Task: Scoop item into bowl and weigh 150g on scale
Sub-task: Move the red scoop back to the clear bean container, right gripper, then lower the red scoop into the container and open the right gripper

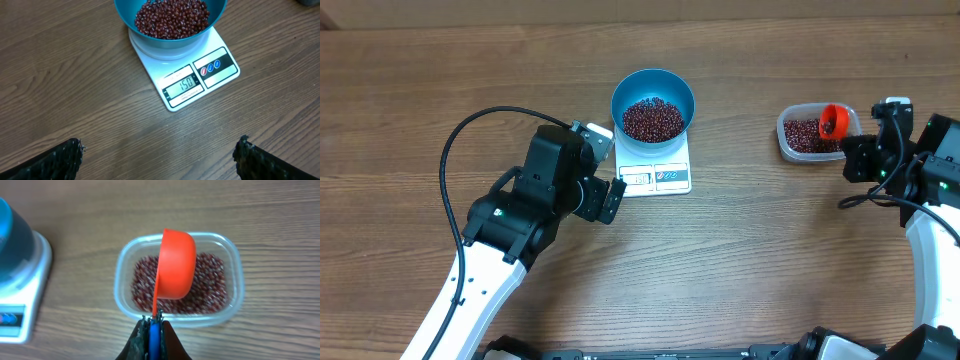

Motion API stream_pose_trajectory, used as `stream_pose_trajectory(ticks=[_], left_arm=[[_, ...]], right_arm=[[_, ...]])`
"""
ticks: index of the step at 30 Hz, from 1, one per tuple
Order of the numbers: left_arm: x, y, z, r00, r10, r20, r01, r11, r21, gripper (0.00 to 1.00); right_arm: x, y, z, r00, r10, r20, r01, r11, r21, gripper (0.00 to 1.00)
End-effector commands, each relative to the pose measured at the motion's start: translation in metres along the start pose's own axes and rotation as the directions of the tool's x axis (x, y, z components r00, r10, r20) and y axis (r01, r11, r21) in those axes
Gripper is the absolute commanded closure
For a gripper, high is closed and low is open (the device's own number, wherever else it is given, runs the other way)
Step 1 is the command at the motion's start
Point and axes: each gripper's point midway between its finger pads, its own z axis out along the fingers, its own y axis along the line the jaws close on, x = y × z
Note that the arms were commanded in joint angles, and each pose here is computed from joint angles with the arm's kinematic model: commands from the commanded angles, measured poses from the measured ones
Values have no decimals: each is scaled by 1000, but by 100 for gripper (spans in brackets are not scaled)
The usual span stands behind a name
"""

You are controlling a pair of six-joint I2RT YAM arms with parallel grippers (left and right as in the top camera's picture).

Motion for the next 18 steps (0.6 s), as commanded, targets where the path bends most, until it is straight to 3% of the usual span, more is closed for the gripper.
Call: stream_pose_trajectory(ticks=[1,6,13,18], left_arm=[[1,1,2,1000,-9,-7,9,1000,-7,0],[1,1,2,1000,-9,-7,9,1000,-7,1],[1,1,2,1000,-9,-7,9,1000,-7,0],[1,1,2,1000,-9,-7,9,1000,-7,0]], right_arm=[[-6,-4,-6,990,-142,-2,142,989,46,96],[-5,7,0,983,-181,-31,182,982,58,96],[-4,10,7,954,-275,-118,294,937,189,96],[-10,4,6,964,-242,-108,263,930,256,96]])
